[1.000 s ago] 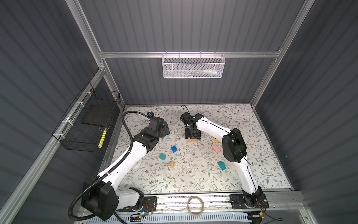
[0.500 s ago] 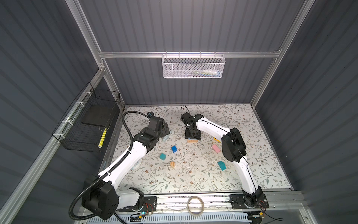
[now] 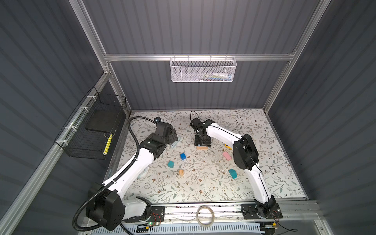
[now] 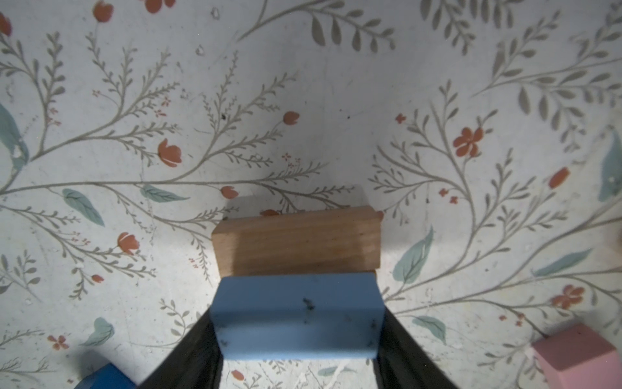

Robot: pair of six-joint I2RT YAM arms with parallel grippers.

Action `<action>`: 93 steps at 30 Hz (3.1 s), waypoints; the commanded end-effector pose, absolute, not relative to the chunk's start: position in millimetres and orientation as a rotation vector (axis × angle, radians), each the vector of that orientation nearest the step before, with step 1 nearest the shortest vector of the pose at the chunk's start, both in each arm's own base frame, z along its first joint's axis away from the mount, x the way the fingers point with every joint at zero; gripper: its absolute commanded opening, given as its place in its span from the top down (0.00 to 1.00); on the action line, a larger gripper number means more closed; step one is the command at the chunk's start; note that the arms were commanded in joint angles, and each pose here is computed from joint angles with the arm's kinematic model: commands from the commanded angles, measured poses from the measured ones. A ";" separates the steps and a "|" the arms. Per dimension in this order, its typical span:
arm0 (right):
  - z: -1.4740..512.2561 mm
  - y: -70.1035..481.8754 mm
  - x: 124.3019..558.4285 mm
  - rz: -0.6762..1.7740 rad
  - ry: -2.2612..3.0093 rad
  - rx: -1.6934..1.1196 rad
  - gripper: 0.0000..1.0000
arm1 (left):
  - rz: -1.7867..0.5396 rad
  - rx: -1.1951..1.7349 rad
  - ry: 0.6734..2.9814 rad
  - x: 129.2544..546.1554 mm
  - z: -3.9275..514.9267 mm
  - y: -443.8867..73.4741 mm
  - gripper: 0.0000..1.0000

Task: Build the wood block tower
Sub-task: 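Lower the light blue block onto the wood stack with the right gripper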

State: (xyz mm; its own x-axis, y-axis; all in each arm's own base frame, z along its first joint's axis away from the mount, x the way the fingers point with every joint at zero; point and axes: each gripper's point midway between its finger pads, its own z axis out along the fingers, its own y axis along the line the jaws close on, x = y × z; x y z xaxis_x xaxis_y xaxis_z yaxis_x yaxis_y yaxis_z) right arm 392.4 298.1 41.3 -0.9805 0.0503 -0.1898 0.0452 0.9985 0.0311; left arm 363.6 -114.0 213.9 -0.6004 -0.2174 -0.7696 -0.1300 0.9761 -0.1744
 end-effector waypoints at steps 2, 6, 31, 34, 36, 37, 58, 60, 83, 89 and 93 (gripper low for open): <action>37.0 296.7 397.2 0.028 2.949 0.099 0.39 | -0.125 -0.233 2.226 364.6 213.5 -112.9 0.00; 36.1 297.4 397.1 0.028 2.951 0.097 0.38 | -0.124 -0.235 2.227 364.9 213.0 -112.5 0.00; 32.5 296.6 398.5 0.017 2.963 0.106 0.35 | -0.128 -0.240 2.232 364.1 212.0 -110.3 0.00; 32.3 296.8 398.3 0.016 2.963 0.104 0.34 | -0.128 -0.241 2.232 364.2 212.3 -110.0 0.00; 31.6 296.2 398.2 0.013 2.966 0.103 0.34 | -0.128 -0.241 2.233 364.1 211.7 -110.1 0.00; 31.7 296.3 397.9 0.014 2.967 0.104 0.34 | -0.130 -0.242 2.232 364.1 212.1 -110.1 0.00; 32.1 295.0 397.6 0.003 2.968 0.099 0.29 | -0.131 -0.242 2.234 364.9 211.6 -109.5 0.00; 32.6 295.2 397.9 0.002 2.967 0.097 0.30 | -0.131 -0.242 2.235 364.8 211.3 -109.5 0.00; 31.1 293.1 396.0 -0.019 2.975 0.067 0.30 | -0.137 -0.244 2.239 364.8 210.8 -109.1 0.00; 31.5 293.3 397.4 -0.017 2.971 0.055 0.31 | -0.137 -0.241 2.242 364.6 209.9 -109.4 0.00; 30.5 293.3 396.8 -0.018 2.975 0.047 0.32 | -0.141 -0.240 2.241 364.6 210.8 -109.9 0.00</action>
State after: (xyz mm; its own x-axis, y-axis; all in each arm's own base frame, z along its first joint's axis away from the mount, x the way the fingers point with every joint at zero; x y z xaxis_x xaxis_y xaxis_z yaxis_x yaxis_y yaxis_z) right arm 396.0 298.5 42.0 -0.9821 0.0422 -0.1837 0.0379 0.9989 0.0264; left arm 365.3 -109.9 212.8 -0.6060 -0.2314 -0.7611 -0.1343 0.9728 -0.1889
